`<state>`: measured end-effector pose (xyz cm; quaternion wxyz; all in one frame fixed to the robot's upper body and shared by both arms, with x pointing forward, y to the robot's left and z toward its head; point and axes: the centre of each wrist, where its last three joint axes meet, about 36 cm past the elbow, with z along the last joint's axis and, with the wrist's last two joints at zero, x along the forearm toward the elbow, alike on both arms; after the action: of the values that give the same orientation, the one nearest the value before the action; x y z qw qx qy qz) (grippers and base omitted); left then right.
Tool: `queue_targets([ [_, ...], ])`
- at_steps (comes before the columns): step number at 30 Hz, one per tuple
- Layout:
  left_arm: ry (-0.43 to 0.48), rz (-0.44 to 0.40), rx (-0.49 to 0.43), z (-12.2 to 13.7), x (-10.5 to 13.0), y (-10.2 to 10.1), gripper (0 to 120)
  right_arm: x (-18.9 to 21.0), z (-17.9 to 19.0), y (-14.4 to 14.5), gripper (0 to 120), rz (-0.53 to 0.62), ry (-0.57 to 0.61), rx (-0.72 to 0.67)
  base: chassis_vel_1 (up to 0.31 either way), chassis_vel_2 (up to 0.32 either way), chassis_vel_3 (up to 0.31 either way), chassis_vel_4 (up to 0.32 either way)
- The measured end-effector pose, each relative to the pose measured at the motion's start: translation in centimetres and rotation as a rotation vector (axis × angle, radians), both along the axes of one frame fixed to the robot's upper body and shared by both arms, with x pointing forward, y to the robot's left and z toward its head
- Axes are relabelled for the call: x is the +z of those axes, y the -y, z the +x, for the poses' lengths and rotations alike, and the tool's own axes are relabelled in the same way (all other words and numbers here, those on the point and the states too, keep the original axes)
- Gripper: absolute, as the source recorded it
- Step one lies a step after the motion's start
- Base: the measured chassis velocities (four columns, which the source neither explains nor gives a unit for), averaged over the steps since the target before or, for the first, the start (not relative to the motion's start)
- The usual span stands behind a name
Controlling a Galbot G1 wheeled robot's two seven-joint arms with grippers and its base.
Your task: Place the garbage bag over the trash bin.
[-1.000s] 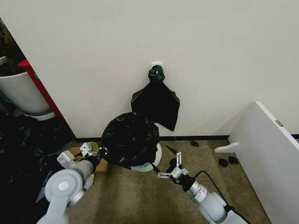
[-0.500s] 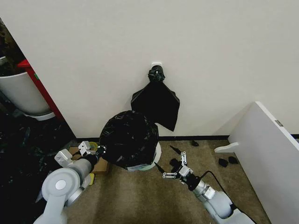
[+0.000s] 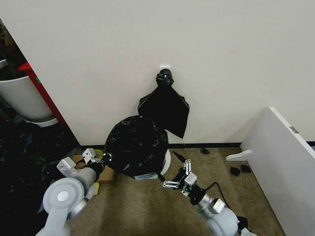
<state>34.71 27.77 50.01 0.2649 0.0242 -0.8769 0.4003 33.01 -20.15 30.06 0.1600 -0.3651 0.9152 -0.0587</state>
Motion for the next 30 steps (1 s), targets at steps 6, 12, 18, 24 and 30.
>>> queue_targets([
  [6, 0.010, -0.004, -0.008, -0.6, 0.7, 0.1, 2, -1.6, 1.5, 1.9, 100, -0.113, 0.041, -0.026, 0.000, 0.000, 0.000, 0.000],
  [12, 0.014, -0.008, -0.021, -1.0, 1.1, 0.6, 2, -1.9, 2.2, 2.2, 100, -0.120, 0.049, -0.057, 0.000, 0.000, 0.000, 0.000],
  [18, 0.016, -0.013, -0.028, -1.1, 1.4, 0.6, 2, -2.7, 3.1, 3.6, 100, -0.173, 0.098, -0.107, 0.000, 0.000, 0.000, 0.000],
  [24, 0.014, -0.013, -0.028, -0.9, 1.4, 0.4, 2, -2.4, 3.8, 5.6, 100, -0.227, 0.172, -0.145, 0.000, 0.000, 0.000, 0.000],
  [30, 0.061, 0.063, -0.082, 0.0, -0.9, 1.9, 2, -0.5, 2.8, 7.6, 100, -0.109, 0.138, -0.160, 0.000, 0.000, 0.000, 0.000],
])
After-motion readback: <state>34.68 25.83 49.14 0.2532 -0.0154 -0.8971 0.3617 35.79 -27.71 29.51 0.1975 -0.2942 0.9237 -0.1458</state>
